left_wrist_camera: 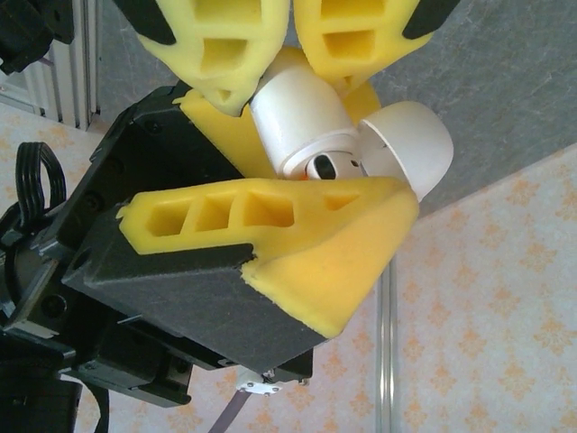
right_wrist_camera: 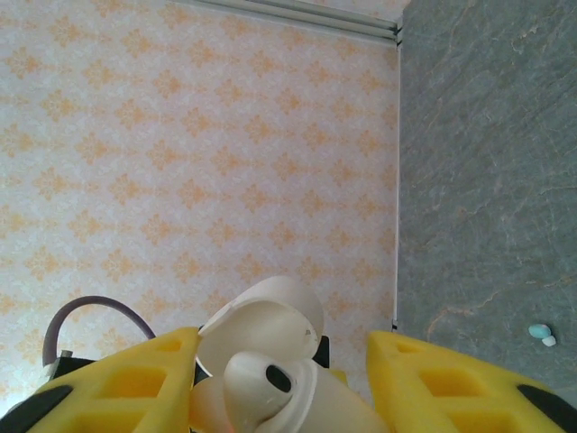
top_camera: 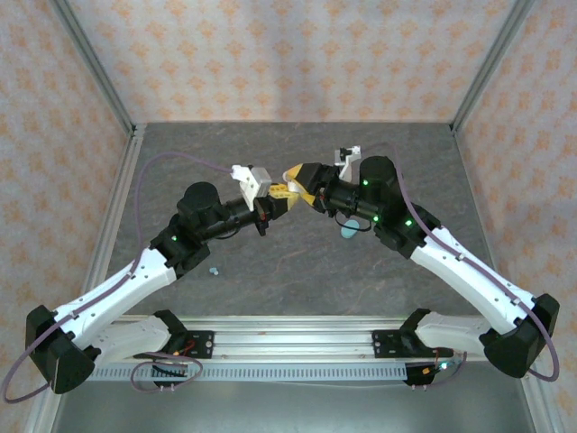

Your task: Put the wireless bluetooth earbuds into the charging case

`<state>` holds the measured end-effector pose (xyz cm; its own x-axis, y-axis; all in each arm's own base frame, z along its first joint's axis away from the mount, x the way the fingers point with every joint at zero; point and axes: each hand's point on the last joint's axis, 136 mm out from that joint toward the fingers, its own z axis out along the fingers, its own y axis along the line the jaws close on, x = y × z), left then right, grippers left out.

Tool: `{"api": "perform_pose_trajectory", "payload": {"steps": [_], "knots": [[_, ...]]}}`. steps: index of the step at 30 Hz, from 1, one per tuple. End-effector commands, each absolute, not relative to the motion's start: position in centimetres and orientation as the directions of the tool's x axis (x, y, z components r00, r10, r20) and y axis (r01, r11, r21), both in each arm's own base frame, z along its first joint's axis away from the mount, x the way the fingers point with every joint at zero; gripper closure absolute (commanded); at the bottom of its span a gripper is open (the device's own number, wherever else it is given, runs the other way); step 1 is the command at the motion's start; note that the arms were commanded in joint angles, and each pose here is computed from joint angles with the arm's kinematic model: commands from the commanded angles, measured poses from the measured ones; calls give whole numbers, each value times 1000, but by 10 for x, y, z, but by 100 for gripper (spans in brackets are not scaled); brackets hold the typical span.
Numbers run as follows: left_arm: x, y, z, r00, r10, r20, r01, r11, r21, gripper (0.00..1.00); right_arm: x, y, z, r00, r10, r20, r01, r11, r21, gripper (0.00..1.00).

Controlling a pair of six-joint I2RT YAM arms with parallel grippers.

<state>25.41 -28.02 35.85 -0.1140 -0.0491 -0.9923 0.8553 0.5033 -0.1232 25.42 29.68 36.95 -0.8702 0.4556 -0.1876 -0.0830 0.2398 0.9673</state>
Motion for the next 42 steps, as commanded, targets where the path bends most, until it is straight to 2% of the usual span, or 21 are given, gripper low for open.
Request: {"api": "perform_pose_trajectory", "payload": {"steps": [1,3,10,13,16,20,27,29,31,34,37,42], "knots": [[251,-283,378,-98,-78,-992,862,491,-124,100,250,301,384,-865,446,-228,-149,204,967,75],[253,-284,377,-115,-74,-991,858,496,-137,97,250,301,386,-857,450,-252,-173,209,963,75],[258,-287,380,-155,-87,-984,849,498,-178,68,249,302,389,-835,454,-311,-222,238,945,77],[261,-286,381,-167,-98,-981,839,509,-194,62,249,300,386,-828,450,-334,-231,270,935,78],[262,-284,383,-175,-117,-978,829,518,-211,59,249,299,382,-824,442,-355,-236,302,924,78],[263,-284,386,-184,-138,-973,824,518,-229,63,249,297,378,-818,439,-371,-240,325,915,78],[263,-286,383,-201,-126,-972,827,510,-237,89,248,297,379,-813,429,-394,-260,338,905,77],[263,-286,383,-201,-129,-971,827,509,-239,94,247,296,378,-812,422,-403,-269,343,900,72],[262,-286,382,-200,-128,-971,828,508,-237,98,244,295,379,-810,413,-416,-278,353,893,59],[260,-285,380,-198,-120,-973,830,508,-232,100,239,286,386,-795,393,-462,-307,396,865,44],[257,-283,377,-184,-114,-976,835,506,-217,100,233,271,397,-768,371,-522,-340,455,823,34],[248,-287,374,-152,-115,-982,870,455,-188,100,236,235,396,-734,380,-564,-294,570,767,28]]}}
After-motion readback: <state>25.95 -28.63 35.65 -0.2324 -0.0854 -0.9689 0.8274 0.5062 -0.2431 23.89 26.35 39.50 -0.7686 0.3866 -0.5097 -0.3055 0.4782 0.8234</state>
